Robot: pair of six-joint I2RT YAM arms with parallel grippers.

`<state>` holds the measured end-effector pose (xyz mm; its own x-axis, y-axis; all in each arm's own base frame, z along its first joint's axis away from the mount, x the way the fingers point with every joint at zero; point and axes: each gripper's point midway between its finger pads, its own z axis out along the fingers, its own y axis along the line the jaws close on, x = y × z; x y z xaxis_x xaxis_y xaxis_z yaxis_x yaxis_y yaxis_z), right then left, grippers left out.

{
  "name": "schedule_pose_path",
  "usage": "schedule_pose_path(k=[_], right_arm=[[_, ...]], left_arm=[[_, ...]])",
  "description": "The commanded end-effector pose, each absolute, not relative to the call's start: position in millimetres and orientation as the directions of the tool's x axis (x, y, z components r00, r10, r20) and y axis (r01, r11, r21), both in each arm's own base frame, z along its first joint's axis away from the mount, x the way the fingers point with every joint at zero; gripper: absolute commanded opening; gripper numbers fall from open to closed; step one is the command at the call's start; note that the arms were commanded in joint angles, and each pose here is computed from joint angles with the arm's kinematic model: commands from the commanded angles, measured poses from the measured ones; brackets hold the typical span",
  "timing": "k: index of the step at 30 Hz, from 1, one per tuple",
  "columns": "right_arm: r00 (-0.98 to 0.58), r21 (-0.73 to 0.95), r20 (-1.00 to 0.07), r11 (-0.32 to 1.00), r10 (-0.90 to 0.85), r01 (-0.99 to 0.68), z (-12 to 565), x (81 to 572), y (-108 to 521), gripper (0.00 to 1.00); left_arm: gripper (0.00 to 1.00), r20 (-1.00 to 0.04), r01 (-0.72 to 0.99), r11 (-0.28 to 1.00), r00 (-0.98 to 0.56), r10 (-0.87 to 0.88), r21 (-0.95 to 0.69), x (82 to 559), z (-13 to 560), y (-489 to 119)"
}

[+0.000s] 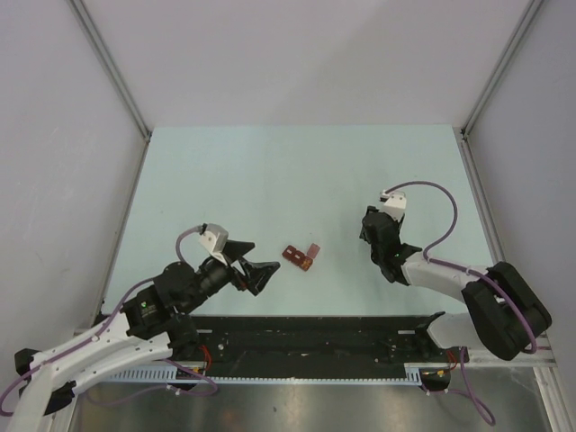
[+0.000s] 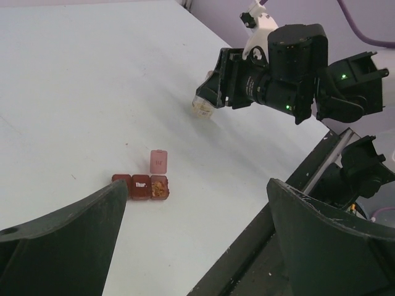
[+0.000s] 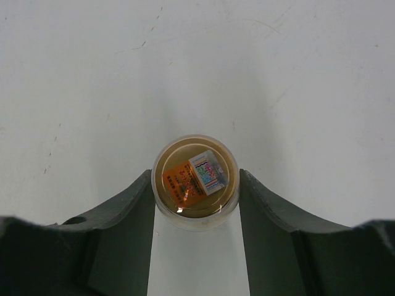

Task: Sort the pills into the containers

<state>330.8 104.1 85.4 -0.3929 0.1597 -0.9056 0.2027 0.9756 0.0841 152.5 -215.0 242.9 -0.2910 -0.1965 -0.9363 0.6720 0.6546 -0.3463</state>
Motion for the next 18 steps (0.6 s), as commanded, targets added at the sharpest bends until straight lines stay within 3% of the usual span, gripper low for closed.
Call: schedule_pose_path(k=[1, 6, 13, 18], right_arm=[[-0.313, 0.125, -0.928, 0.961, 0.201, 0.245, 90.8, 341.2, 109.6, 0.09], [-0.362, 0.090, -0.915, 0.965, 0.177, 0.245, 73.2, 333.5, 113.3, 0.36], [-0.386, 0.103, -0.908, 0.979, 0.164, 0.174, 79.9, 326.9, 126.1, 0.85], [-0.352, 0.168, -0.916, 0.981, 0.193, 0.102, 117.3, 319.5, 132.4, 0.97]], left_arm=[[1.00, -0.927, 0.647, 0.666, -0.297, -0.228, -0.371, 155.4, 241.4, -211.5], [1.00, -0.925, 0.632, 0.679, -0.307, -0.222, -0.373, 157.7, 233.8, -211.1], [1.00, -0.921, 0.611, 0.694, -0.319, -0.225, -0.381, 160.3, 227.4, -210.1], [1.00, -0.916, 0.563, 0.730, -0.327, -0.233, -0.387, 169.9, 221.5, -205.8]])
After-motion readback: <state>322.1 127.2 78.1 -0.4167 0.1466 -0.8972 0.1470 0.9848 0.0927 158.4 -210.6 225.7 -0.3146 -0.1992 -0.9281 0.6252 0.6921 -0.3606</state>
